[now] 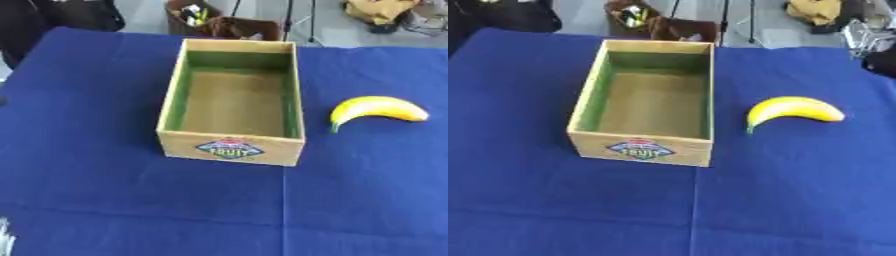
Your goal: Pick up objects on the table and place them in the box.
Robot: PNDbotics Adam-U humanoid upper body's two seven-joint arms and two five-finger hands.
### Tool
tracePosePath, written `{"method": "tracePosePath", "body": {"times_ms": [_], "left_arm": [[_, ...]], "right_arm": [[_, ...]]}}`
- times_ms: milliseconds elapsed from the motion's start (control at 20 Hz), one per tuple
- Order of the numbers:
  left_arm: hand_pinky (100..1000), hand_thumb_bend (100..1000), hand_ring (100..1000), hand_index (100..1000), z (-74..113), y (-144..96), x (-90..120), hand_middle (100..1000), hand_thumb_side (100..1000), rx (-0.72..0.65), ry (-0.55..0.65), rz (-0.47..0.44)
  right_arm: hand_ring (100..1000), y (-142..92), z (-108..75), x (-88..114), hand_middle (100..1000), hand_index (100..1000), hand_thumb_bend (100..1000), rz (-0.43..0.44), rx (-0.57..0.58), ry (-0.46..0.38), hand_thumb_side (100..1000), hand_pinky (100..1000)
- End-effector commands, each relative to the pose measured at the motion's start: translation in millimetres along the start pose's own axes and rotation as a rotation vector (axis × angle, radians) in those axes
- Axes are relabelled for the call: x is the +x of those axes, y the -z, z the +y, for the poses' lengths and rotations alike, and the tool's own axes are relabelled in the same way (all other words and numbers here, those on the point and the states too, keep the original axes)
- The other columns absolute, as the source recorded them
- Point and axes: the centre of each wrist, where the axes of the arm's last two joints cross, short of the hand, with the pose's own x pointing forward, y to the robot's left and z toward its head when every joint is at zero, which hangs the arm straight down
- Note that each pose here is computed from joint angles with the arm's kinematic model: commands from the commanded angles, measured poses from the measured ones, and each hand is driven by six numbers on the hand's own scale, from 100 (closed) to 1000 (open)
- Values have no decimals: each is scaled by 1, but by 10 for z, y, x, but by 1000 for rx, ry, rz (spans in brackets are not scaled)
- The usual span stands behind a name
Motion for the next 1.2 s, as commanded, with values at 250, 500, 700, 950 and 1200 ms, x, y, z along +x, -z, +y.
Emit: {"method": "tracePosePath", "body": {"times_ms": [250,500,700,950,1200], "left_arm": [[585,309,601,849,23,57,52,700,898,-3,0,-28],[586,314,601,849,23,55,52,700,899,-6,0,-27],[586,320,601,849,24,53,51,700,899,-8,0,-27],[586,323,600,848,21,50,51,699,901,-11,0,-24],[586,324,600,848,15,48,53,700,900,-17,-3,-22]], "right_arm": [[908,93,-115,103,835,914,100,-43,47,-33,894,862],[923,134,-96,142,866,926,100,-50,115,-62,946,866],[928,164,-77,146,876,928,100,-56,173,-90,969,867],[928,187,-73,192,865,927,100,-94,272,-114,1000,865],[915,227,-71,225,833,926,100,-116,365,-147,1000,857]]}}
